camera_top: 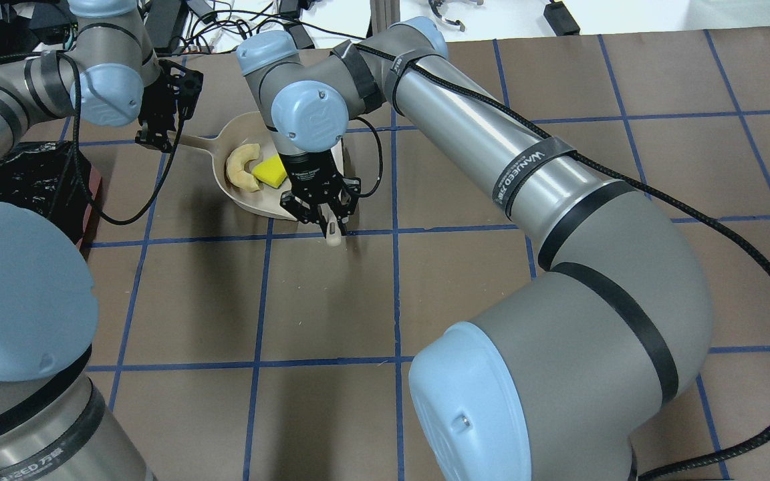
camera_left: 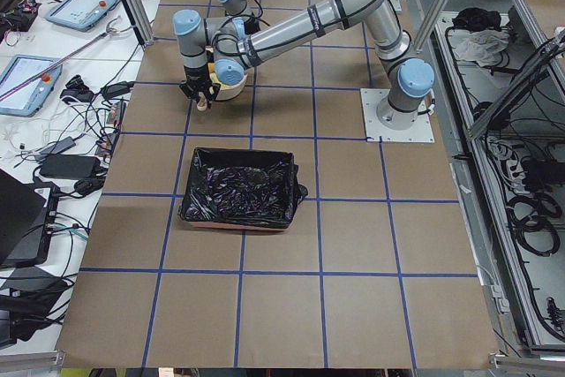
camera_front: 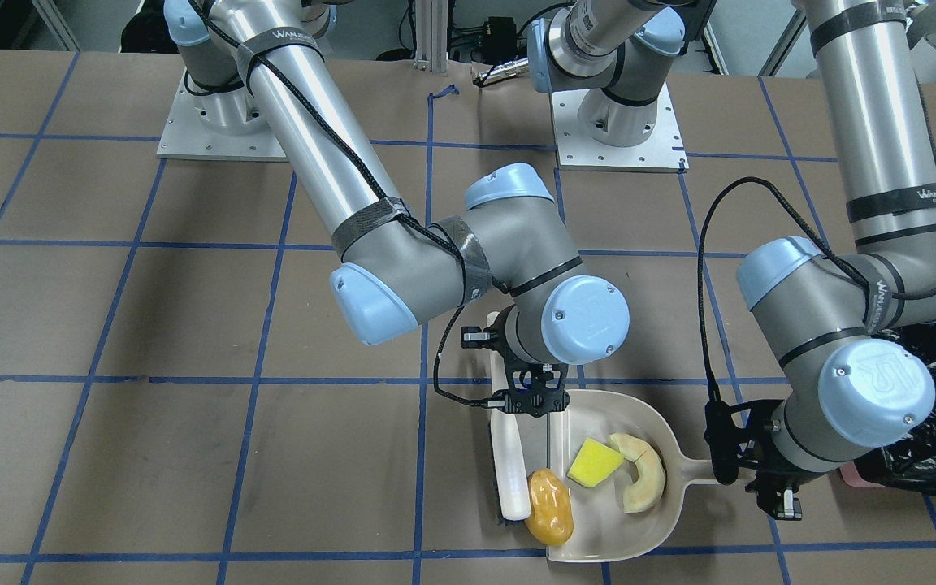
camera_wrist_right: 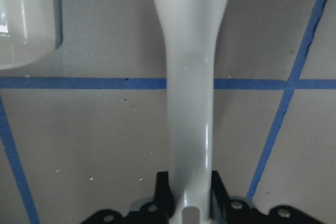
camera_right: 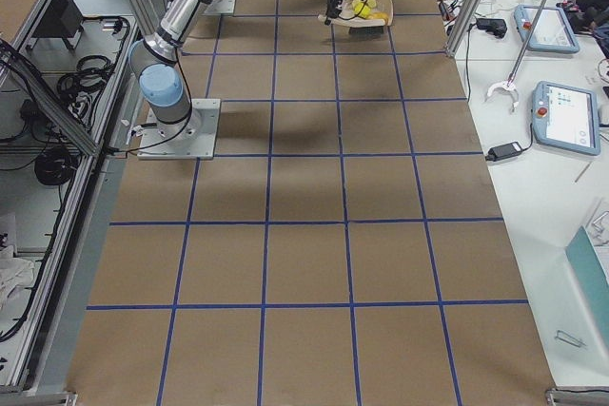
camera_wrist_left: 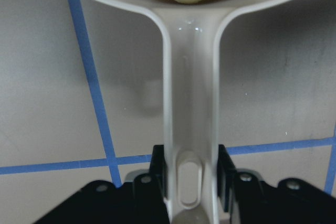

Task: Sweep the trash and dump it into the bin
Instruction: 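Sweep the yellow potato toy into the dustpan with the right gripper's brush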

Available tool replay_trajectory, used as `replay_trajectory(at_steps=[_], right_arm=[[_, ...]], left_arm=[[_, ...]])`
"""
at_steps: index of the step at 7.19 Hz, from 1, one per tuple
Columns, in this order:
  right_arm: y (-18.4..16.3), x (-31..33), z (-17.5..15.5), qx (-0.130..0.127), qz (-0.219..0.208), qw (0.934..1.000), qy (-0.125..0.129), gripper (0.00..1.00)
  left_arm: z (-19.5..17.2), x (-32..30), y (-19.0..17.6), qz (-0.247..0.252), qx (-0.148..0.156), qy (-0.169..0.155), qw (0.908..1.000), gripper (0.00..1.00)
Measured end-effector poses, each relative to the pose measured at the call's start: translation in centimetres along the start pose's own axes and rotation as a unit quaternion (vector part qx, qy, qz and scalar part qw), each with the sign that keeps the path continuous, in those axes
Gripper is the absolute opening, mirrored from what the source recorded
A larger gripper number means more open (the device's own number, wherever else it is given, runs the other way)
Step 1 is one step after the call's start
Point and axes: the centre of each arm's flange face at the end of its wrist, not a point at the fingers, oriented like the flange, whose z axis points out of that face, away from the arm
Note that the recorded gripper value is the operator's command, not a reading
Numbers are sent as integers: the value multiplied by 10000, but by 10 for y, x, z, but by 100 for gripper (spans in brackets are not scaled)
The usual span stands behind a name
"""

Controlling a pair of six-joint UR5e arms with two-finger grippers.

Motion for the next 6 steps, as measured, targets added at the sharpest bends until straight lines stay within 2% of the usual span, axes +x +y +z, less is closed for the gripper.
replay_trajectory(at_steps=[6], right_arm=[[20,-40,-7,199,170,9988,-413,0]], left_arm=[[0,0,0,-7,13,-2,10000,21]])
